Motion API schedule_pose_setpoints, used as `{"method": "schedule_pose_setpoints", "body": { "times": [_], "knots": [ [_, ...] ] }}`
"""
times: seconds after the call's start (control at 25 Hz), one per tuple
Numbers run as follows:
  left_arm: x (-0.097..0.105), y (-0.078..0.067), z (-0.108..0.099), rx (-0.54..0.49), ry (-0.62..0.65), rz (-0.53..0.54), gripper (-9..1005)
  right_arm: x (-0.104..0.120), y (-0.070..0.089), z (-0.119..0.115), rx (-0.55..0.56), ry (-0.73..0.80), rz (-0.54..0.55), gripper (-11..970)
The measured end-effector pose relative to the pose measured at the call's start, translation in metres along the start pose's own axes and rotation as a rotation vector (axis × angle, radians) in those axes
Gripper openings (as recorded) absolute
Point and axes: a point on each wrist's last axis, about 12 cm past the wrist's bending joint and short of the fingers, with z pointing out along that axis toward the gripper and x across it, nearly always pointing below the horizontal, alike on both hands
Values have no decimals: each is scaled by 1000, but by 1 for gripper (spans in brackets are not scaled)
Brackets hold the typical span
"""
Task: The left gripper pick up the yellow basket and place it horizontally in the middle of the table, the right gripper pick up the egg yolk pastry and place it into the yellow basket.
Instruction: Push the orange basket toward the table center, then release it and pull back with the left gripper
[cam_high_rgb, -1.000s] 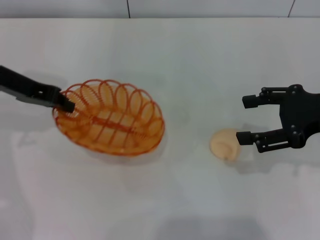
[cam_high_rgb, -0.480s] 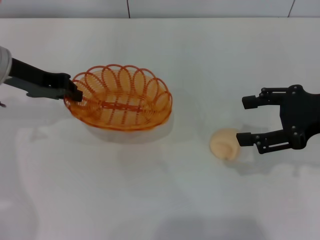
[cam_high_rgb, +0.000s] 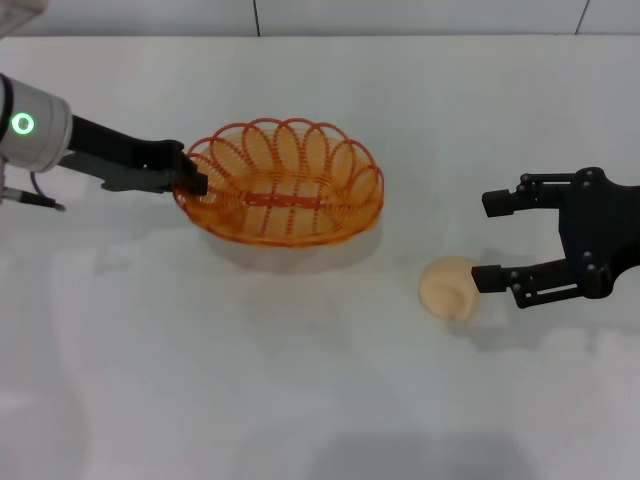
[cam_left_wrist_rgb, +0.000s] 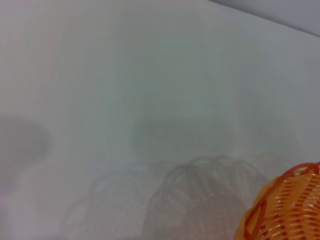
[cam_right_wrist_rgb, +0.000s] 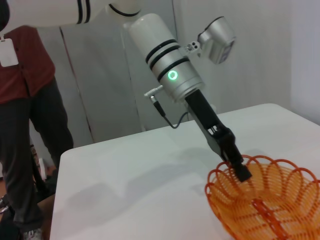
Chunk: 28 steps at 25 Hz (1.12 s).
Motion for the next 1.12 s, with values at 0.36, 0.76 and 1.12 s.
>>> {"method": "schedule_pose_setpoints", "body": {
  "times": [0.36,0.76,1.12],
  "knots": [
    [-7,-8,12,-3,11,16,131,-3,2,0,-15,3,-15,842],
    [-4,-14,29,-10,30,16,148,-3,3,0,-24,5,-16,842],
    [0,-14,38,-11,26,1,163,-2,4,-1,-30,6,-12,842]
  ]
}}
